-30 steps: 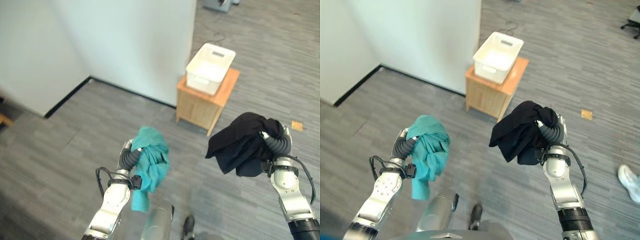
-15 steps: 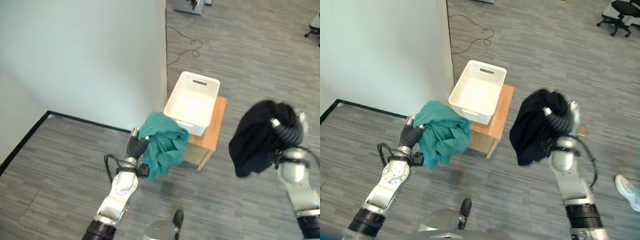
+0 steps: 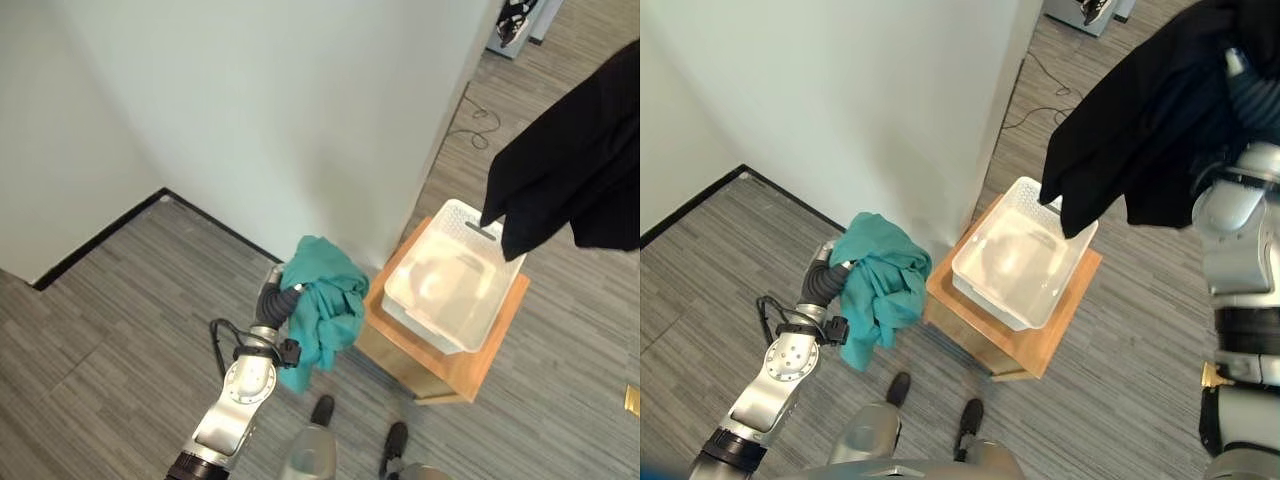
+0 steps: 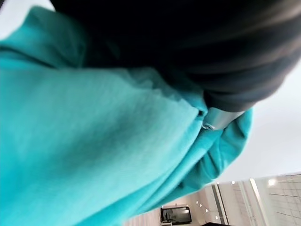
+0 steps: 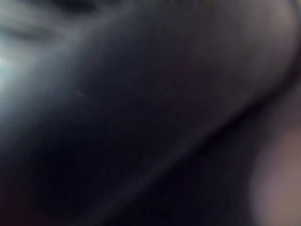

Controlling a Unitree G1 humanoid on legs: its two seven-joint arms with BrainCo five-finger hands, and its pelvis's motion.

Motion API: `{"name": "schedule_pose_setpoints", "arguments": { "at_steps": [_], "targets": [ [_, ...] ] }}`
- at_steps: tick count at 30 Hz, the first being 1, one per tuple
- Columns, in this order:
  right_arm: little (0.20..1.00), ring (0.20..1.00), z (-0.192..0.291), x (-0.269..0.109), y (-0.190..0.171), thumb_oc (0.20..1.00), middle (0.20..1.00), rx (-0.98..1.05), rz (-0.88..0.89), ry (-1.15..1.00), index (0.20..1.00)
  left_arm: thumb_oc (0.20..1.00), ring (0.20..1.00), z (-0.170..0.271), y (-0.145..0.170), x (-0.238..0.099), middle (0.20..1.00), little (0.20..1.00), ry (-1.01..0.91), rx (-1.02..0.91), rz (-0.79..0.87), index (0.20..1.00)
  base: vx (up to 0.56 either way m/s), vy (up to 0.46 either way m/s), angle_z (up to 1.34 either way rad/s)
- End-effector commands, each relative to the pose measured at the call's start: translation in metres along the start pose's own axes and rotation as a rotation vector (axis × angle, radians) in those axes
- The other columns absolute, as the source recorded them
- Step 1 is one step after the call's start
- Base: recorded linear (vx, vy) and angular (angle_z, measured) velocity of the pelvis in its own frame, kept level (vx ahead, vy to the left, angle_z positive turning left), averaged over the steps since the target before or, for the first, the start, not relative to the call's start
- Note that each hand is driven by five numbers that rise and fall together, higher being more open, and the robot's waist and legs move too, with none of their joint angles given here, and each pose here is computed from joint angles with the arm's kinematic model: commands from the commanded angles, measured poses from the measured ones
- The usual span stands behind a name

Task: Pick up bed clothes into laundry basket.

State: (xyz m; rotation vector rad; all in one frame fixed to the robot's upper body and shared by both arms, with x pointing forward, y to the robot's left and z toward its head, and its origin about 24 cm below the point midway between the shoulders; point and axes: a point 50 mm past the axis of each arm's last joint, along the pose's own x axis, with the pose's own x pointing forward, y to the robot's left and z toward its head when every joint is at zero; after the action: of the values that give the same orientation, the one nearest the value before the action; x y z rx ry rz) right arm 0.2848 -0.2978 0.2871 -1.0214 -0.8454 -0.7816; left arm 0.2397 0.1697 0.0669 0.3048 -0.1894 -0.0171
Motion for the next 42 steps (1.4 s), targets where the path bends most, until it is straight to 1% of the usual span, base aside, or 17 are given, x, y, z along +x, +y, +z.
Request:
{"name": "schedule_pose_setpoints", "arguments": {
  "at_steps": [1,2,6,10,11,16,21,26,28,29,31,36,37,39,40,41,42],
  "targets": [
    [0.2,0.2,0.004,0.015,-0.003,0.2,0.2,-0.003,0.073,-0.045,0.2,0.2,0.2,0.024,-0.006,0.003,0.2,0.2,-0.141,-0.089,-0.004,0.2,0.04,-0.079,-0.09],
    [0.2,0.2,0.004,0.016,-0.002,0.2,0.2,-0.002,0.074,-0.046,0.2,0.2,0.2,0.024,-0.006,0.002,0.2,0.2,-0.141,-0.089,-0.003,0.2,0.03,-0.072,-0.05],
    [0.2,0.2,-0.005,0.003,0.019,0.2,0.2,-0.029,0.184,0.004,0.2,0.2,0.2,0.018,-0.002,-0.002,0.2,0.2,-0.111,-0.102,0.016,0.2,0.02,-0.05,0.08],
    [0.2,0.2,-0.017,-0.025,0.038,0.2,0.2,-0.06,0.277,0.064,0.2,0.2,0.2,0.013,0.0,-0.005,0.2,0.2,-0.082,-0.119,0.028,0.2,0.03,-0.038,0.15],
    [0.2,0.2,-0.023,-0.04,0.043,0.2,0.2,-0.069,0.308,0.105,0.2,0.2,0.2,0.012,-0.001,-0.006,0.2,0.2,-0.075,-0.125,0.032,0.2,0.04,-0.04,0.28],
    [0.2,0.2,-0.029,-0.058,0.051,0.2,0.2,-0.061,0.343,0.155,0.2,0.2,0.2,0.012,-0.002,-0.007,0.2,0.2,-0.07,-0.137,0.026,0.2,0.03,-0.02,0.29],
    [0.2,0.2,-0.011,-0.075,0.074,0.2,0.2,0.005,0.44,0.133,0.2,0.2,0.2,0.01,-0.002,-0.006,0.2,0.2,-0.054,-0.156,0.027,0.2,0.01,-0.004,0.03],
    [0.2,0.2,-0.013,-0.085,0.086,0.2,0.2,-0.014,0.498,0.151,0.2,0.2,0.2,0.011,-0.003,-0.004,0.2,0.2,-0.058,-0.166,0.025,0.2,0.01,0.008,0.11],
    [0.2,0.2,-0.025,-0.101,0.093,0.2,0.2,-0.047,0.549,0.216,0.2,0.2,0.2,0.009,-0.003,-0.005,0.2,0.2,-0.049,-0.173,0.028,0.2,0.01,0.004,0.2],
    [0.2,0.2,-0.025,-0.101,0.094,0.2,0.2,-0.047,0.549,0.216,0.2,0.2,0.2,0.009,-0.003,-0.005,0.2,0.2,-0.049,-0.173,0.028,0.2,0.01,-0.001,0.36],
    [0.2,0.2,-0.044,-0.122,0.096,0.2,0.2,-0.11,0.63,0.289,0.2,0.2,0.2,0.008,-0.004,-0.007,0.2,0.2,-0.044,-0.18,0.015,0.2,0.01,-0.006,0.24],
    [0.2,0.2,-0.07,-0.136,0.09,0.2,0.2,-0.2,0.677,0.382,0.2,0.2,0.2,0.007,-0.005,-0.009,0.2,0.2,-0.038,-0.189,0.0,0.2,0.0,-0.016,0.17],
    [1.0,1.0,-0.077,-0.135,0.086,1.0,1.0,-0.216,0.668,0.411,1.0,0.2,0.2,0.006,-0.005,-0.009,0.2,0.2,-0.032,-0.192,0.0,0.2,0.0,0.0,0.0],
    [1.0,1.0,-0.078,-0.135,0.085,1.0,1.0,-0.217,0.662,0.415,1.0,0.2,0.2,0.006,-0.005,-0.008,0.2,0.2,-0.03,-0.189,0.005,0.2,0.0,0.0,0.0],
    [0.918,0.918,-0.078,-0.135,0.083,0.918,0.918,-0.214,0.658,0.416,0.918,0.2,0.2,0.005,-0.004,-0.007,0.2,0.2,-0.03,-0.19,0.011,0.2,0.0,0.0,0.0],
    [1.0,1.0,-0.077,-0.135,0.081,1.0,1.0,-0.21,0.648,0.414,1.0,0.2,0.2,0.005,-0.003,-0.006,0.2,0.2,-0.03,-0.188,0.019,0.2,0.0,0.0,0.0],
    [1.0,1.0,-0.077,-0.136,0.079,1.0,1.0,-0.206,0.639,0.416,1.0,0.2,0.2,0.006,-0.003,-0.005,0.2,0.2,-0.032,-0.189,0.024,0.2,0.03,0.009,-0.03]
  ]
}}
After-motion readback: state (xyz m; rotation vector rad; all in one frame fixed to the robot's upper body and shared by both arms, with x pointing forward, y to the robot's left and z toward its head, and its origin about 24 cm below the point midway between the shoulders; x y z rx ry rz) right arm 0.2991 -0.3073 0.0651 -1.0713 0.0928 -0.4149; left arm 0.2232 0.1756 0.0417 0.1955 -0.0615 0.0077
